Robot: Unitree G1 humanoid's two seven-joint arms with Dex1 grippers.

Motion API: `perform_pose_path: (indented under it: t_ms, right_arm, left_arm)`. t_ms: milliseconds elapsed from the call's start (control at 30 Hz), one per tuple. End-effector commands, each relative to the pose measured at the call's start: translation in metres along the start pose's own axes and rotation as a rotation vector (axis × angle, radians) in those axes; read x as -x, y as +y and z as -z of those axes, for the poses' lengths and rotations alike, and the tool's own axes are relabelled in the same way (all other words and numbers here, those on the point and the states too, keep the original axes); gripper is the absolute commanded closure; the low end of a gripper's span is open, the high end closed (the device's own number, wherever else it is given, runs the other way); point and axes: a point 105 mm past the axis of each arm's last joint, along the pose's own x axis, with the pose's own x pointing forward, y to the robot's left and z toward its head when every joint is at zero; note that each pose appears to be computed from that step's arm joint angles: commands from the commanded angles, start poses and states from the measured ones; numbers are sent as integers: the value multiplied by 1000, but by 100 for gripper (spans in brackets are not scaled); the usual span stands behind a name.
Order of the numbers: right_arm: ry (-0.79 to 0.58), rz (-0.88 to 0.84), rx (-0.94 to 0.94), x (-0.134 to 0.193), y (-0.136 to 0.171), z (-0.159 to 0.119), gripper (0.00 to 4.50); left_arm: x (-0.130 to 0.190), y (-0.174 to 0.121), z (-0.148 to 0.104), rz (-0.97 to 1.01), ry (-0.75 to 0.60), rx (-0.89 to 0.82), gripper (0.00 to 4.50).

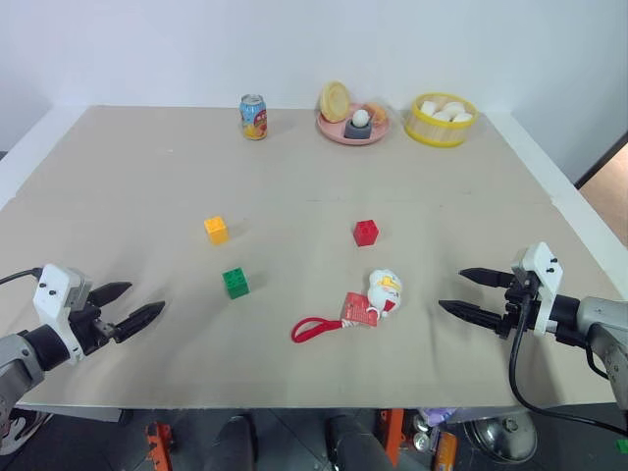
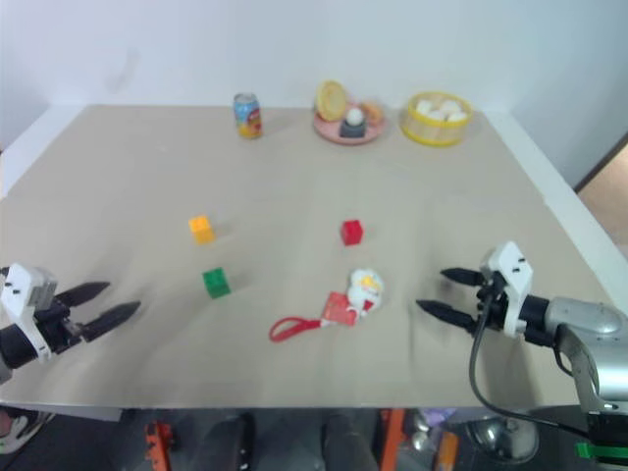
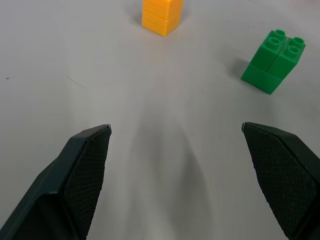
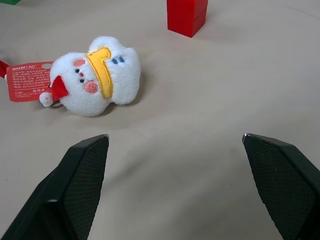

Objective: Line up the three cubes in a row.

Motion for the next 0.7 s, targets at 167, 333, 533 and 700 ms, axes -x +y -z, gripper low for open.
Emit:
perform_pose_path:
  t_ms: [167, 333, 533, 700]
  right_arm:
    - [-32, -1, 67, -5, -2, -19, 7]
    - [-52, -29, 87, -9, 0, -34, 7]
    - [-100, -153, 145, -28, 17, -63, 7]
    - [-82, -245, 170, -49, 27, -61, 7]
  left_arm:
    - [2, -16, -30, 87, -103, -9, 15]
    - [-12, -33, -51, 175, -157, -44, 15]
    - [-46, -85, -88, 469, -212, -209, 15]
    - [-70, -122, -96, 663, -221, -278, 15]
